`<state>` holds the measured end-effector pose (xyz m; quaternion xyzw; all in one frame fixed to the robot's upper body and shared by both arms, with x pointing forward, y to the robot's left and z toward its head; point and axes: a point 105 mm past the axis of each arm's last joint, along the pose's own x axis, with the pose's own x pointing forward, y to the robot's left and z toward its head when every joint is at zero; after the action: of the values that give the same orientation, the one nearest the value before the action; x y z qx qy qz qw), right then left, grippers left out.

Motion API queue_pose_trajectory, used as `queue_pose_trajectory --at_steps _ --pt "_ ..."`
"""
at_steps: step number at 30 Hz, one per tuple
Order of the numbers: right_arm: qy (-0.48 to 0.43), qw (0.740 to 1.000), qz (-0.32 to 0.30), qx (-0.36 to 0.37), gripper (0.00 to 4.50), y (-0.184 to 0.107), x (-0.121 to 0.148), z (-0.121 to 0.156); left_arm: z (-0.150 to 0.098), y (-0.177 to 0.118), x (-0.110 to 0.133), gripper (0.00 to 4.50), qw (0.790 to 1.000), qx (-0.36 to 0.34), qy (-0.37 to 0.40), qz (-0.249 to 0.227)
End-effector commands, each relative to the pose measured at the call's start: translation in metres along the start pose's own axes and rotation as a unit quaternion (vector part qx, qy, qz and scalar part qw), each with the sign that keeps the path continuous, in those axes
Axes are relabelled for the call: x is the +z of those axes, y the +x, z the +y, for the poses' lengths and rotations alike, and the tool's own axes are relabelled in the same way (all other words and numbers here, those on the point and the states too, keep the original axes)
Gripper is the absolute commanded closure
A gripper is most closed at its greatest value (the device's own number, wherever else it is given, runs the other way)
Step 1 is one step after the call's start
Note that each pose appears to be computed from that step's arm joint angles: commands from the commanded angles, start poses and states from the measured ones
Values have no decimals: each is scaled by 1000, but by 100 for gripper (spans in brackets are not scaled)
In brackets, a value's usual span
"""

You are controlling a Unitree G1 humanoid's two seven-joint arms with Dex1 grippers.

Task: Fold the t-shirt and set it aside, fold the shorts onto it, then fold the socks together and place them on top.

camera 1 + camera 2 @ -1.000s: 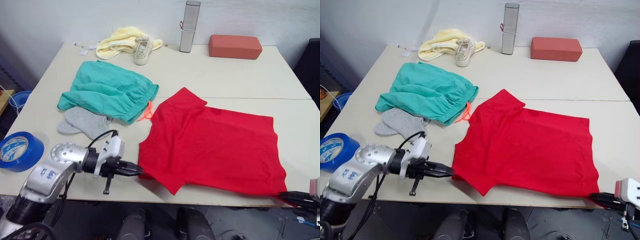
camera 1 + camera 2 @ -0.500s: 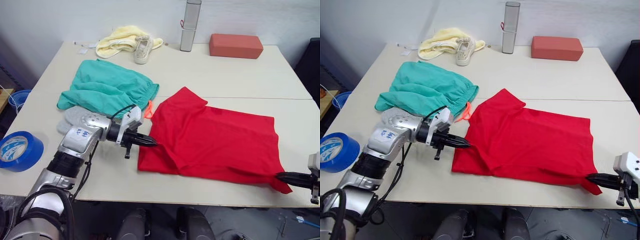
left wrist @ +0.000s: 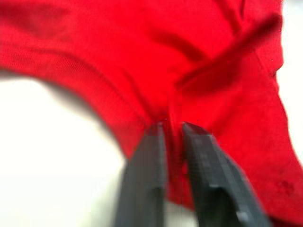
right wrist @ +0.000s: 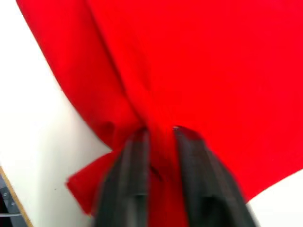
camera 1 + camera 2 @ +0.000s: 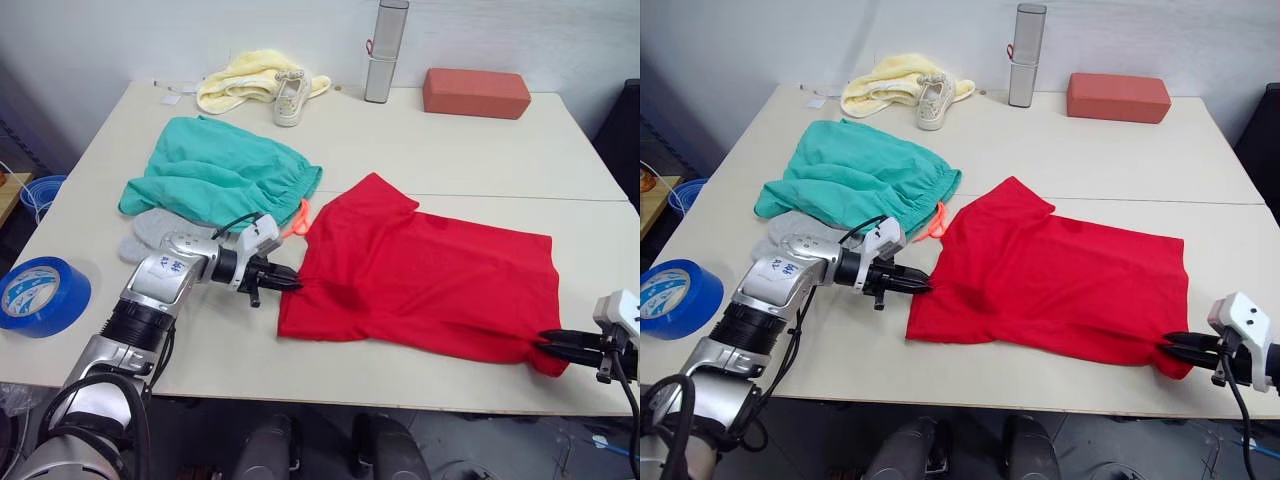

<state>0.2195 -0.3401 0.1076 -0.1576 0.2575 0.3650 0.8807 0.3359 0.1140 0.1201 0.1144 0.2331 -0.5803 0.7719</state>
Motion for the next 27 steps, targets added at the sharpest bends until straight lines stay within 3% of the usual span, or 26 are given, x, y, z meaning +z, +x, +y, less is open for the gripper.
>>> queue_pose_trajectory --at_steps 1,4,6,10,13,16,21,22,27 --pt "-13 999 -35 -27 216 -19 15 -5 -2 -9 18 224 998 9 46 -36" --pt "-33 996 -76 -45 103 -29 32 -3 -11 -20 37 125 987 -13 123 -106" --pt "-38 992 -106 -49 40 -32 43 1 -18 -26 44 125 977 -32 160 -137" --pt "-35 987 -156 -16 40 -17 63 22 -45 -20 43 125 968 -99 165 -160" --pt "-33 984 -174 18 102 3 70 41 -57 -4 38 185 967 -119 167 -154" --pt "-50 984 -158 59 214 22 62 63 -60 11 32 283 970 -109 159 -148" --pt "-87 991 -103 22 400 32 38 57 -56 26 16 442 980 -62 131 -134" --pt "-91 991 -98 9 437 33 35 54 -54 28 12 450 982 -53 128 -129" --pt "-101 992 -47 -67 447 23 13 29 -47 36 -12 450 991 -2 103 -90"
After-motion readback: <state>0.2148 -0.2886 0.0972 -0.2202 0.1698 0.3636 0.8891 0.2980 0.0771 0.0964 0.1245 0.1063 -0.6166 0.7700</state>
